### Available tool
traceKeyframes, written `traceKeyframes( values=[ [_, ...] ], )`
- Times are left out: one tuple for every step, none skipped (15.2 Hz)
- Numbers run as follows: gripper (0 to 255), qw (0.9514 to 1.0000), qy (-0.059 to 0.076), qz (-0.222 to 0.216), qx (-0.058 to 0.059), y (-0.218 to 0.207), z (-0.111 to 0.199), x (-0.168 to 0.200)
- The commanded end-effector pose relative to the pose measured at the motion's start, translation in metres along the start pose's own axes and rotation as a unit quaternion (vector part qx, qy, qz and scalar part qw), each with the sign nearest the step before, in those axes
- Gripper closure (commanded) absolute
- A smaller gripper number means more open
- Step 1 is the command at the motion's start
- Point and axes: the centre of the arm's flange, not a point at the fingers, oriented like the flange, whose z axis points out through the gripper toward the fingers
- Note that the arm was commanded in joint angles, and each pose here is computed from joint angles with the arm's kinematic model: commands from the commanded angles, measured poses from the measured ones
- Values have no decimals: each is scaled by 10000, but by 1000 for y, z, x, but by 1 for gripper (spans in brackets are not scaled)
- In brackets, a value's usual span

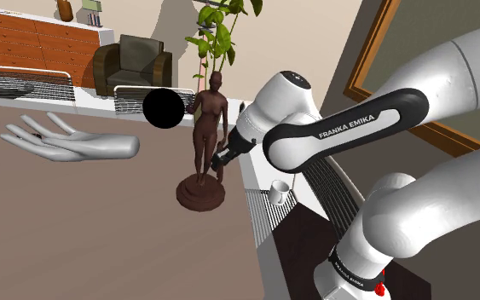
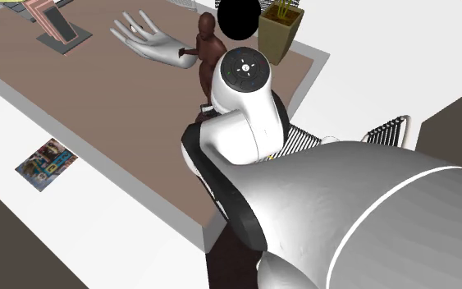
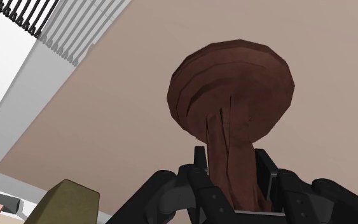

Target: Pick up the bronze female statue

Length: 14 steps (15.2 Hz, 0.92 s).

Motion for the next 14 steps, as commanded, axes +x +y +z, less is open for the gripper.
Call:
traceKeyframes(
  values=[
    [255,10000,-3,0,-1,0,0,0],
    [255,10000,-3,0,-1,0,0,0],
    [255,10000,-3,1,-1,0,0,0],
    [255,10000,-3,1,-1,0,0,0],
    [255,10000,-3,1,-1,0,0,0],
    [255,10000,-3,1,-1,0,0,0],
    [255,10000,-4,0,-1,0,1,-1],
    [255,10000,-4,0,-1,0,-4,2],
    [255,10000,-4,0,-1,0,-9,4],
    [255,10000,-4,0,-1,0,-13,7],
    [255,10000,-4,0,-1,0,-18,9],
    [255,10000,-4,0,-1,0,-23,11],
    [255,10000,-4,0,-1,0,-28,14],
    [255,10000,-4,0,-1,0,-32,16]
  ],
)
